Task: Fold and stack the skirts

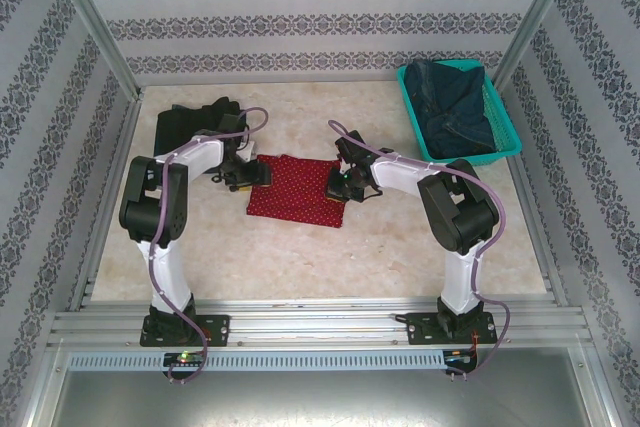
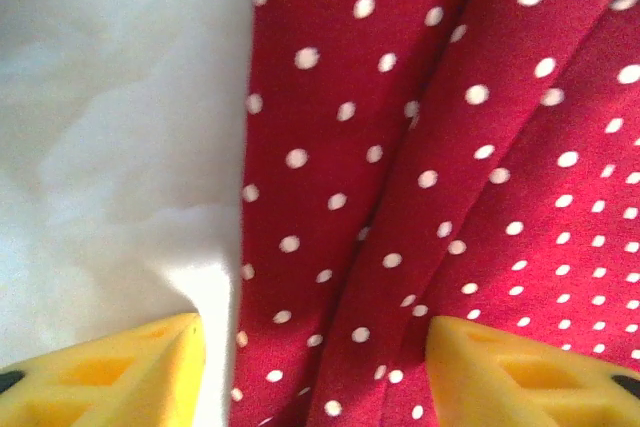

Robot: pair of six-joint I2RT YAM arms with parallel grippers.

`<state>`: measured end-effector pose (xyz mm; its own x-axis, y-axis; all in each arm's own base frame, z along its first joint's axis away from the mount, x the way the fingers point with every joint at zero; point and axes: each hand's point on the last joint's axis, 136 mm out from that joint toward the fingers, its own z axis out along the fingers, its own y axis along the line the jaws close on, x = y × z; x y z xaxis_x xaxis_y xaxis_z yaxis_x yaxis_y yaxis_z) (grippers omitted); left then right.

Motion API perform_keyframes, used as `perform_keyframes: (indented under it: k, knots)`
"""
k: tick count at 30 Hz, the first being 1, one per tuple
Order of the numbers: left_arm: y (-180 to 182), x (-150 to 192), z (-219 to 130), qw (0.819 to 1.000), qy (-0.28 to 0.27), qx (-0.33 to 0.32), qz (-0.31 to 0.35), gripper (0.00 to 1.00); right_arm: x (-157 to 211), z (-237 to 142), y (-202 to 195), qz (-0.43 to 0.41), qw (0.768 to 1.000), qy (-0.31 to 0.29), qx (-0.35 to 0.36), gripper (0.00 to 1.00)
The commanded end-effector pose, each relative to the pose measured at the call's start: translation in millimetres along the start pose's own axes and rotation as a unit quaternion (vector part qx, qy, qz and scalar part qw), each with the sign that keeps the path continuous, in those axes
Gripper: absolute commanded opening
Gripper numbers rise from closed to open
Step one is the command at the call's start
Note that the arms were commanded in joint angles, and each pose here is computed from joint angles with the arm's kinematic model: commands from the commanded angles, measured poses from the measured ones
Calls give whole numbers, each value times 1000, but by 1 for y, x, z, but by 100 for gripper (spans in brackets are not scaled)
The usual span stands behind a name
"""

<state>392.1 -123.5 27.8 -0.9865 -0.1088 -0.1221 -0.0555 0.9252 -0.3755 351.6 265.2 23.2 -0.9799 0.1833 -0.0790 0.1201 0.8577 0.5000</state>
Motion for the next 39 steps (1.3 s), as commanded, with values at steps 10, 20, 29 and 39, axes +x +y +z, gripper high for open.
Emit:
perform_keyframes:
  k: [10, 20, 29, 39]
  knots:
    - [-25, 1, 3, 998, 5, 54, 18, 24, 8, 16, -21, 13, 999, 17, 30, 0]
    - [28, 2, -3, 994, 16, -108, 10, 11, 7, 13, -19, 18, 999, 10, 28, 1]
    - [37, 5, 2, 986, 7, -165, 33, 0, -2, 1, 1, 19, 1000, -5, -6, 12]
    - [45, -12, -12, 961, -37, -262, 77, 0, -32, -68, 27, -10, 994, -112, -12, 58]
